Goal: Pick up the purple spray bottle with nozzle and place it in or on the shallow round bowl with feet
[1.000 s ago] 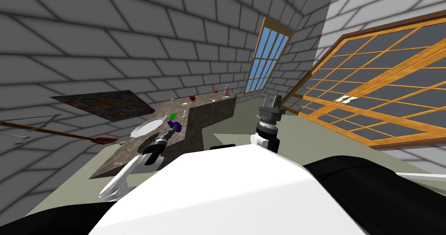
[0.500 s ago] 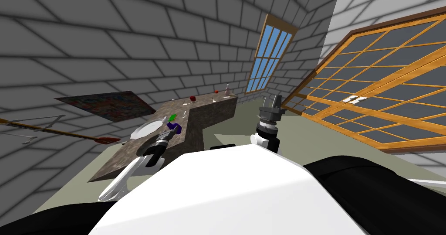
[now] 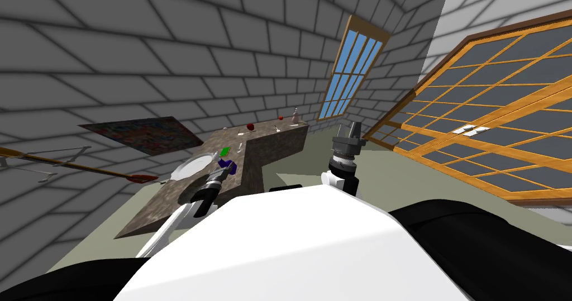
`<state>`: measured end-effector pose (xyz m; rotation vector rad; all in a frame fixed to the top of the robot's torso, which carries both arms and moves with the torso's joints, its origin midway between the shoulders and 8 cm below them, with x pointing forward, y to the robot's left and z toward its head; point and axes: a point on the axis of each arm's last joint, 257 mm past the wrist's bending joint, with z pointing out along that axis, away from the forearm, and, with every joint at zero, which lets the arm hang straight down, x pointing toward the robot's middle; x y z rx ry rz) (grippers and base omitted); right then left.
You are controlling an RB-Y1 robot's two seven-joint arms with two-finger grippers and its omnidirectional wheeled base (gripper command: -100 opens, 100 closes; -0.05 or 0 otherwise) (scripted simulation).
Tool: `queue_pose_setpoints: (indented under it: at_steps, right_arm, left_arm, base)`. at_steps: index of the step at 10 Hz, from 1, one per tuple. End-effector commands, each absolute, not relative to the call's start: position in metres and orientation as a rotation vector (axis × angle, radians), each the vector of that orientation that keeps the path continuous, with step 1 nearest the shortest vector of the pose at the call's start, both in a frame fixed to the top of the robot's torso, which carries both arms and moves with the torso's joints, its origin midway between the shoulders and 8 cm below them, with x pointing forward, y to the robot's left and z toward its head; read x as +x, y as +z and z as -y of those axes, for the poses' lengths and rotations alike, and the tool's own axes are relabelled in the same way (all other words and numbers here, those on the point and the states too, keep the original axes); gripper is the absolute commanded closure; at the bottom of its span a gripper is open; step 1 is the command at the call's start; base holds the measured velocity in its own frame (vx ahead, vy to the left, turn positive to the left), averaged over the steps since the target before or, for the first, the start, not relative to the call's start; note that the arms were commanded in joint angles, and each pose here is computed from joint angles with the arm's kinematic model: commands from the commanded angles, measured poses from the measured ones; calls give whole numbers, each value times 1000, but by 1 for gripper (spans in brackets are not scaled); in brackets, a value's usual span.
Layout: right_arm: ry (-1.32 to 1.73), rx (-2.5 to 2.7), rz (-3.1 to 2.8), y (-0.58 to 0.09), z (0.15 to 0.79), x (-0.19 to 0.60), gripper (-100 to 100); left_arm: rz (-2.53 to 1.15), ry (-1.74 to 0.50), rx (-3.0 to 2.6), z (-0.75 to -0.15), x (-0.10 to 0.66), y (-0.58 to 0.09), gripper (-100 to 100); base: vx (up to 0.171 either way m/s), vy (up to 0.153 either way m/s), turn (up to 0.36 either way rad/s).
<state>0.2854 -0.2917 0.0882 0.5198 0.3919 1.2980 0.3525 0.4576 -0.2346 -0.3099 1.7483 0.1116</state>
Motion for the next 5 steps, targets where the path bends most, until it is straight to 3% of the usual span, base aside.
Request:
queue_pose_setpoints:
  at_steps: [1, 3, 4, 5]
  right_arm:
    - [1298, 520, -392, 88, 292, 285, 0]
    - [1298, 520, -392, 88, 292, 285, 0]
    - [1298, 520, -392, 88, 292, 285, 0]
    - [1298, 520, -392, 88, 292, 285, 0]
  left_arm:
    - [-1747, 110, -305, -444, 349, -234, -100]
    - [-1746, 108, -305, -441, 347, -233, -100]
    - [-1746, 109, -304, -441, 347, -233, 100]
    - [-1746, 109, -304, -441, 347, -233, 100]
  base:
    - [65, 80, 60]
    - [55, 72, 22]
    - [6, 8, -2]
    - [3, 6, 6]
